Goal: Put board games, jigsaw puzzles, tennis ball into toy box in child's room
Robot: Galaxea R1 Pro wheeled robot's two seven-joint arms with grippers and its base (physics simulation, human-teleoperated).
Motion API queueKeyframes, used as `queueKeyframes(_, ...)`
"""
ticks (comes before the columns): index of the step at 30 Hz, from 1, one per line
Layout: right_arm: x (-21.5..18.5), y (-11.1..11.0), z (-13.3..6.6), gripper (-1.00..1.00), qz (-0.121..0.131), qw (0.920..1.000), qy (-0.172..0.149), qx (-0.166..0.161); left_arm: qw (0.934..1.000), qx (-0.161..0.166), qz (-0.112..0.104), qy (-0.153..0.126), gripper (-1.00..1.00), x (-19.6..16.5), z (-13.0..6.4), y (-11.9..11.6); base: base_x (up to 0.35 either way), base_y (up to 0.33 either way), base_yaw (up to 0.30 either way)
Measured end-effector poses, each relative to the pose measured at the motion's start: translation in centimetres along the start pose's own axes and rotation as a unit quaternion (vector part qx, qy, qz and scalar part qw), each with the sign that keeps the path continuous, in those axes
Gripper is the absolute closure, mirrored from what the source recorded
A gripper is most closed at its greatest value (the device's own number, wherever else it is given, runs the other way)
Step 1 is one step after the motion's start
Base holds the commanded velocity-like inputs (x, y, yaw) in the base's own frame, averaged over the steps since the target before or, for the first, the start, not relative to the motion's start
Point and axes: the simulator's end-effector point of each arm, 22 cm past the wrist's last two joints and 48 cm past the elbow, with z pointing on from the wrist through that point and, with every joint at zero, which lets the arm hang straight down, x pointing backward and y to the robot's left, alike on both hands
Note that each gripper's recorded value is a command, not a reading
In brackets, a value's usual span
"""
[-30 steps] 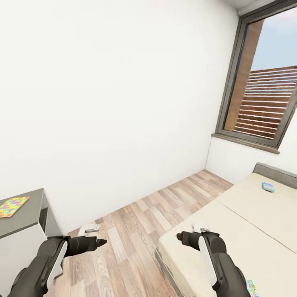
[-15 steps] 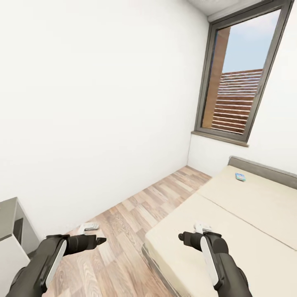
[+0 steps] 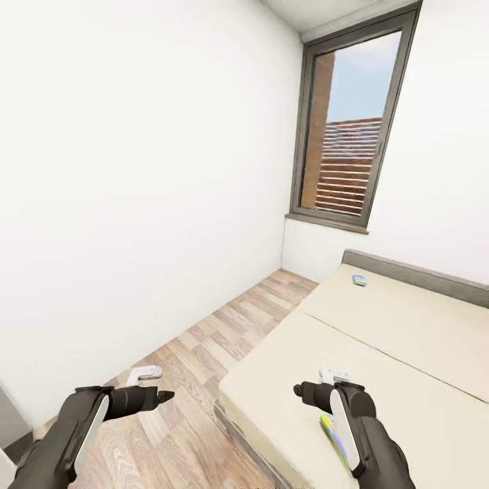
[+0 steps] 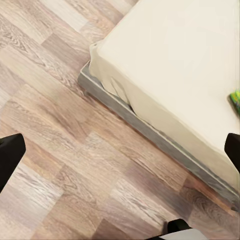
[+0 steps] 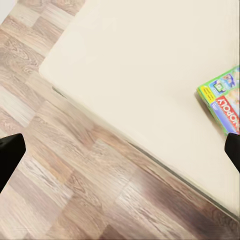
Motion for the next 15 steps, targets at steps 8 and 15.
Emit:
queueKeyframes(8, 0.06, -0.09, 0.05, -1.00, 0.001, 1.0000, 0.001, 0.001, 1.0000, 0.000, 0.000, 0.000, -1.00, 0.02, 0.01, 0.02, -0.095, 0.072, -0.286)
queueKeyframes(15, 0.55, -0.23, 0.30, -1.00, 0.001, 1.0000, 0.007, 0.002, 1.0000, 0.000, 0.001, 0.000, -1.00, 0.03, 0.04, -0.06, -0.046, 0.017, -0.286)
